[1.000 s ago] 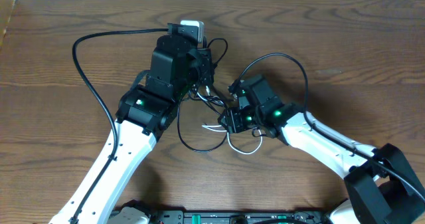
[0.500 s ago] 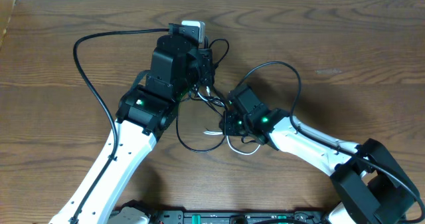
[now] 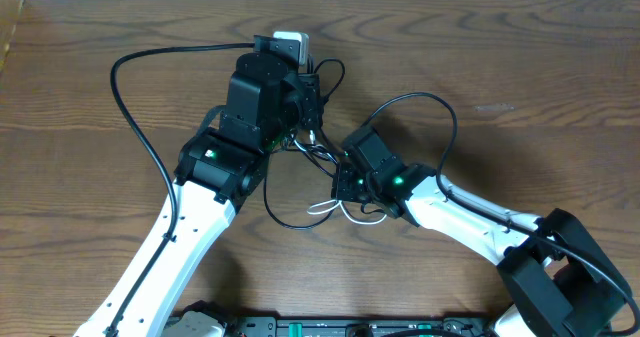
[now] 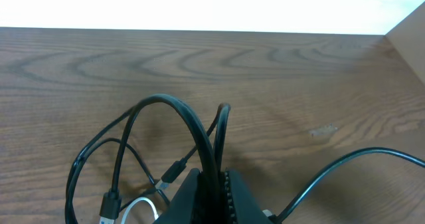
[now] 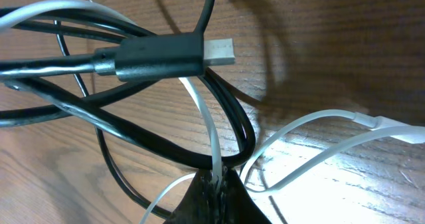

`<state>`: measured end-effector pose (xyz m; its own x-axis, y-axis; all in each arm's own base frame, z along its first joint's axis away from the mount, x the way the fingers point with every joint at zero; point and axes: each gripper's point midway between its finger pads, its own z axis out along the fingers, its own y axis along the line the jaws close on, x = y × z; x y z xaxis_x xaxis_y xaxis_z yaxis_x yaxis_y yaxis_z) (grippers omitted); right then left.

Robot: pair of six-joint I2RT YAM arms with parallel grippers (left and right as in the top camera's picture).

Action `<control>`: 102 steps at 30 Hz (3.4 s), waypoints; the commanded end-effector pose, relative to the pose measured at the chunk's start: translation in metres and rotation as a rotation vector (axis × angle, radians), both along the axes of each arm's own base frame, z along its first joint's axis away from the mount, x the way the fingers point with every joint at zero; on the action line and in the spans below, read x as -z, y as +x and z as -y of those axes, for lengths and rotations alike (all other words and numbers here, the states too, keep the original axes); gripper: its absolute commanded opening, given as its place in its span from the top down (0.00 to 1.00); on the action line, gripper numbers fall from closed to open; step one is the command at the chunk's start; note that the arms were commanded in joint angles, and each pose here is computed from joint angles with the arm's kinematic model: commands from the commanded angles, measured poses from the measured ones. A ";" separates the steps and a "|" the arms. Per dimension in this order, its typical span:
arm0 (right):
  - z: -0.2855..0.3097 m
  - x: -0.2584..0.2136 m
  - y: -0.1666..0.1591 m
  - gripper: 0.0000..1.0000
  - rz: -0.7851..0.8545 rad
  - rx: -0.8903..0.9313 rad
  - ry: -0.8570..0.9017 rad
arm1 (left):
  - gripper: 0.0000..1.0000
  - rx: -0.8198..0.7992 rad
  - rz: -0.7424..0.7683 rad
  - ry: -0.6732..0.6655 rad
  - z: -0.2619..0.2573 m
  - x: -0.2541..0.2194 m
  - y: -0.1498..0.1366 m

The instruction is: Untangle cables

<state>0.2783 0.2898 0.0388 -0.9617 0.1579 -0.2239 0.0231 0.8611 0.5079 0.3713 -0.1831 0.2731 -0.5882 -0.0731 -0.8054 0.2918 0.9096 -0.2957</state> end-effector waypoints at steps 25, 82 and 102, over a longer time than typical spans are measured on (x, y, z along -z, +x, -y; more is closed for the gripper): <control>0.236 -0.159 0.039 0.99 0.346 0.385 -0.118 | 0.92 -0.101 -0.092 0.246 -0.034 0.065 0.029; 0.074 -0.080 0.035 0.52 0.314 -0.517 0.012 | 0.92 -0.010 0.007 0.060 -0.010 0.006 0.006; 0.068 -0.039 0.035 0.68 0.228 -0.549 -0.001 | 0.92 0.020 0.003 0.042 -0.005 0.005 0.003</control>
<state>0.3144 0.2169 0.0776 -0.8371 -0.3376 -0.4304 -0.5207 0.7330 0.4377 0.3775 -0.1762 0.2565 -0.6043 -0.0075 -0.7967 0.3003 0.9241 -0.2365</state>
